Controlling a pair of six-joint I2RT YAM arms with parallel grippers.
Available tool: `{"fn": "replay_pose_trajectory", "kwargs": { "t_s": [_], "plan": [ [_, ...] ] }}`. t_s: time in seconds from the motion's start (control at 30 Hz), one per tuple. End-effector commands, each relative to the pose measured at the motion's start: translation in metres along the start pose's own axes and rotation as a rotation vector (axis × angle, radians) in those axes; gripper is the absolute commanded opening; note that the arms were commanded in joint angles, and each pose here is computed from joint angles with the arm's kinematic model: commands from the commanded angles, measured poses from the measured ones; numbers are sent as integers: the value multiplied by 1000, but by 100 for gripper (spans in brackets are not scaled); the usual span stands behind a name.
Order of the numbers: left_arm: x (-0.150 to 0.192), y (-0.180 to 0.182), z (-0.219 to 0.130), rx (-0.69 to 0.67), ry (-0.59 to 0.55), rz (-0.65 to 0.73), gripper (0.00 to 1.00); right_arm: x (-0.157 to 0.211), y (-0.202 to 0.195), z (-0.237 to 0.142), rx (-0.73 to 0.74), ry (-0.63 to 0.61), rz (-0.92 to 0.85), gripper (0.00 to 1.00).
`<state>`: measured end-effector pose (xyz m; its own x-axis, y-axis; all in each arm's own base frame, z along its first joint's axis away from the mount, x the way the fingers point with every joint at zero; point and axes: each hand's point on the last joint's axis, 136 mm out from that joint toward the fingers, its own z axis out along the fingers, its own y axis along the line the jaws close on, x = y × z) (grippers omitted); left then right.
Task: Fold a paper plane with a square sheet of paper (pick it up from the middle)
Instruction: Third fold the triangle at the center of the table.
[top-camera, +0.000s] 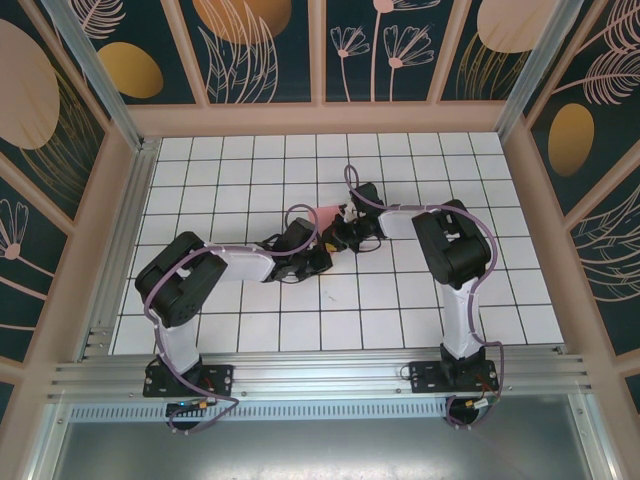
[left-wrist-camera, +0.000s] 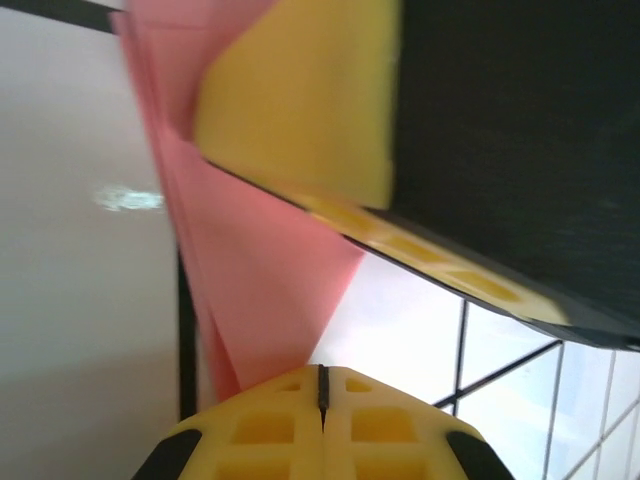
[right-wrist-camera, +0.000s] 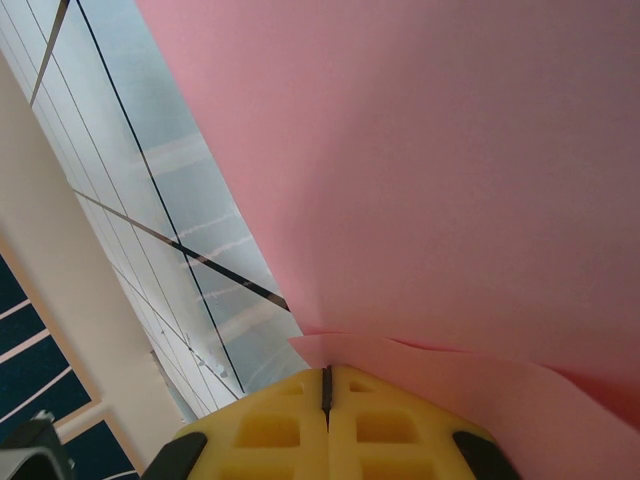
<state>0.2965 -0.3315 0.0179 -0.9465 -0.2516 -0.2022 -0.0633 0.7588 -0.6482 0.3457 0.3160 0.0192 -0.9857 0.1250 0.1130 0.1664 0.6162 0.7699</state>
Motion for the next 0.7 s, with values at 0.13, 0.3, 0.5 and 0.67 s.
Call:
{"fn": "replay_pose_trajectory", "kwargs": {
  "t_s": [0.13, 0.3, 0.5, 0.67],
  "plan": [
    [3, 30, 0, -106, -31, -34, 1, 1, -54, 12, 151, -7, 115, 0],
    [15, 40, 0, -89, -4, -70, 1, -1, -51, 12, 145, -8, 109, 0],
    [7, 8, -10, 66, -9, -53, 3, -4, -50, 11, 150, -11, 100, 0],
    [-18, -35, -28, 188, -95, -19, 4, -2, -54, 13, 152, -5, 108, 0]
  ]
}}
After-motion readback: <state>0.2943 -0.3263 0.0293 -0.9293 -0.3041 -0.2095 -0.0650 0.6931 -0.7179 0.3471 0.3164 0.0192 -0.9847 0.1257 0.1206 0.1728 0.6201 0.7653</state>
